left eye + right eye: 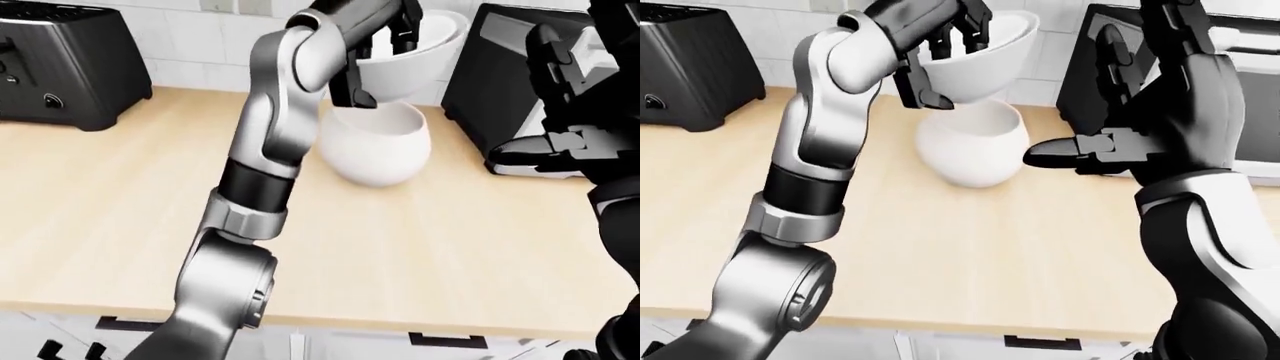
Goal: Stack the bowls from largest to smallest.
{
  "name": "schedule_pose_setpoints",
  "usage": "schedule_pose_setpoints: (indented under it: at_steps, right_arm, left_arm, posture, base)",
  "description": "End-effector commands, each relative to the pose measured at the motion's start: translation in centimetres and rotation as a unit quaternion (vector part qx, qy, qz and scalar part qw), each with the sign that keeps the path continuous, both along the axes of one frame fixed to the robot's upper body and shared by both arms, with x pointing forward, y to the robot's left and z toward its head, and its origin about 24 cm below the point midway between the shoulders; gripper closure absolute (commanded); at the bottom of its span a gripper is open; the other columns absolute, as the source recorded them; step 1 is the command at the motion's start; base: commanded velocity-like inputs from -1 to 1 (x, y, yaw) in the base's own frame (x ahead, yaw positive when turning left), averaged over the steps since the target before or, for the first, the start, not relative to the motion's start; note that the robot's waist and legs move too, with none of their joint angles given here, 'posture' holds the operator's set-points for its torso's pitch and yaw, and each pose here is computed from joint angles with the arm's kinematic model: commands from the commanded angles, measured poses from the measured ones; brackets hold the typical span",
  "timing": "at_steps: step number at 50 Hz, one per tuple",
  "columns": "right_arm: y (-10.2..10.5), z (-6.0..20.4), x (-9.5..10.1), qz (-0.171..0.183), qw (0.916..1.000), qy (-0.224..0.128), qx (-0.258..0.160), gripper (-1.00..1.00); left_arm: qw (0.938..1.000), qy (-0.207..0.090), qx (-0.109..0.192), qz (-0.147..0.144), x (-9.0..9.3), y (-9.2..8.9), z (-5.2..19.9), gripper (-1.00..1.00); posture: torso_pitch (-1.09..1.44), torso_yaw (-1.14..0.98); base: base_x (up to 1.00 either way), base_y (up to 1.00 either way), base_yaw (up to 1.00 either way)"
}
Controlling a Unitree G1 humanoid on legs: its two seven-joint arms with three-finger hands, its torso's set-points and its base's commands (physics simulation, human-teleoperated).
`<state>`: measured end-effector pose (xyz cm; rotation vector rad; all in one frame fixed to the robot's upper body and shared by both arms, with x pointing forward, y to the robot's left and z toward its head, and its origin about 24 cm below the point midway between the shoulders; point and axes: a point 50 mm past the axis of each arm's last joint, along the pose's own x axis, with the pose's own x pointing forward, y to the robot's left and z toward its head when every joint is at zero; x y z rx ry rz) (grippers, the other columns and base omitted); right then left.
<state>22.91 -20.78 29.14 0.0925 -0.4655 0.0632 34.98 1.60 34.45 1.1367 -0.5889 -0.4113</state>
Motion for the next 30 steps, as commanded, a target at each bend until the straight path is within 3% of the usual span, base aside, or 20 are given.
schedule_pose_setpoints:
  at_steps: [1,14,30]
  right_arm:
    - [-0.2,1.1,-0.5,-0.008,0.9994,-0.034,-0.001,-1.0]
    - [-0.5,0.6,-0.5,-0.01,0.9995,-0.031,-0.001,-1.0]
    - [-0.7,0.0,-0.3,-0.013,0.9996,-0.027,0.002,-1.0]
  left_arm:
    - [0.9985,-0.051,-0.02,-0.01,-0.9,-0.2,2.0,1.0]
    - [0.9985,-0.043,-0.019,-0.027,-0.3,-1.8,-0.5,1.0]
    - [0.9986,-0.049,0.02,-0.002,0.8,-2.2,-3.4,1.0]
  posture:
    - [-0.22,0.0]
    - [-0.22,0.0]
    - [-0.22,0.0]
  base:
    - [0.0,0.0,0.0]
    - [0.0,0.0,0.0]
    - [0.0,0.0,0.0]
